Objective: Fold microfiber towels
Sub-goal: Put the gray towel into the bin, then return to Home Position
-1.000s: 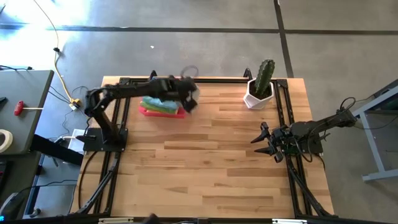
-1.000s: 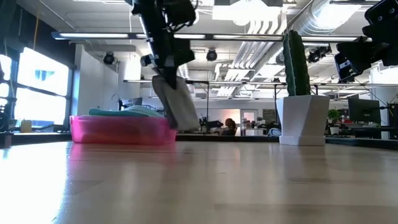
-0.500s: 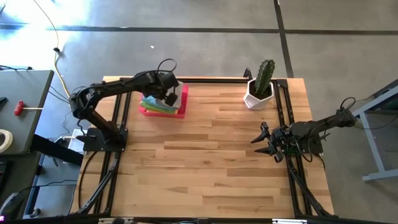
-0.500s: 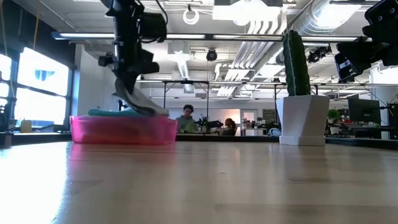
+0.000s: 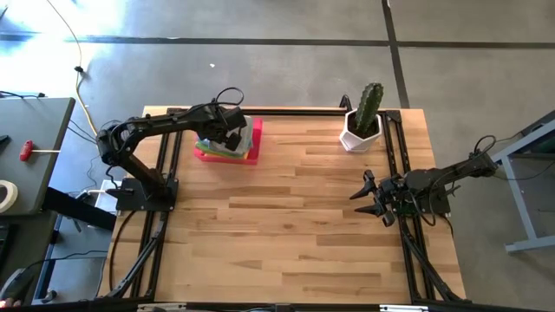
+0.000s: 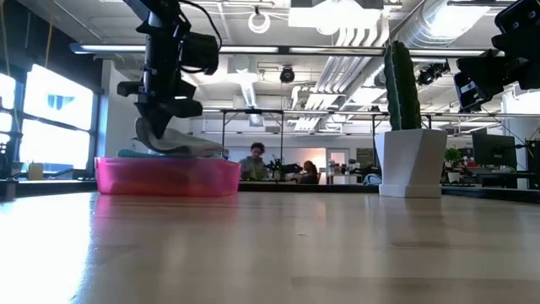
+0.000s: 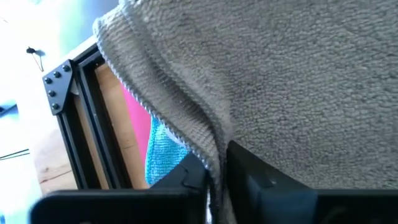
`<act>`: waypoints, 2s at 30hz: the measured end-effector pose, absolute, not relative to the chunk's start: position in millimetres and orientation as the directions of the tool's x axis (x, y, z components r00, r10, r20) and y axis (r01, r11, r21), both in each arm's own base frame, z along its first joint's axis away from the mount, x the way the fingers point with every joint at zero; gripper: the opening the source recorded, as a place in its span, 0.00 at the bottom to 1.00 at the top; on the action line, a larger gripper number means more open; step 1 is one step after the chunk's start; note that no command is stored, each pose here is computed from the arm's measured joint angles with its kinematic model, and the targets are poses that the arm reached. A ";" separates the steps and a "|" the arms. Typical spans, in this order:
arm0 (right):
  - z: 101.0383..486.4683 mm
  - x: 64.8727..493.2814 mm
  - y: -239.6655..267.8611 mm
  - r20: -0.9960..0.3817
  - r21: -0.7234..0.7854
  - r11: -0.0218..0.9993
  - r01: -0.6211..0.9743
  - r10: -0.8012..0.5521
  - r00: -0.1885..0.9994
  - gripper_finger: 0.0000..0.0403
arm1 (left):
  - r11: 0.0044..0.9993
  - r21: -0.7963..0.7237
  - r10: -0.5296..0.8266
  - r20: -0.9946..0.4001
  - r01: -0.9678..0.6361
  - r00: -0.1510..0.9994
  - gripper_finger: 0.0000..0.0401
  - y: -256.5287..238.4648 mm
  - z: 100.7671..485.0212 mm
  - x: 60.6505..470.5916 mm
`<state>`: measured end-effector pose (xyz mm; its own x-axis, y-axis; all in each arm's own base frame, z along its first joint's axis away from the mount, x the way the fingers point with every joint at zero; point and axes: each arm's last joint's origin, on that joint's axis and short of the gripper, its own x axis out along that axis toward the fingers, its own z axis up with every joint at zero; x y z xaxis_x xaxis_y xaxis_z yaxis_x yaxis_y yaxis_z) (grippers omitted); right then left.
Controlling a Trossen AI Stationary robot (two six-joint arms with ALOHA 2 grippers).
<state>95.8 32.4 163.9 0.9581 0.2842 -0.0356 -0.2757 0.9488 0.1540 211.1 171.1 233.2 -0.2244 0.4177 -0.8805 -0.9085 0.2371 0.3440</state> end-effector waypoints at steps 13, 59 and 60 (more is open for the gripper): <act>163.9 95.8 32.4 -0.036 0.154 0.949 -0.276 0.284 0.958 0.46 | 0.303 0.272 0.515 -0.853 -0.913 -0.083 0.49 155.7 276.0 190.6; 163.8 95.8 32.4 -0.036 0.154 0.949 -0.275 0.284 0.958 0.46 | 0.660 -0.140 0.629 -0.434 -0.738 0.645 0.49 36.9 202.8 117.2; 163.8 95.8 32.4 -0.036 0.154 0.949 -0.276 0.284 0.958 0.46 | 0.677 -0.132 0.626 -0.413 -0.724 0.661 0.49 37.3 205.5 113.9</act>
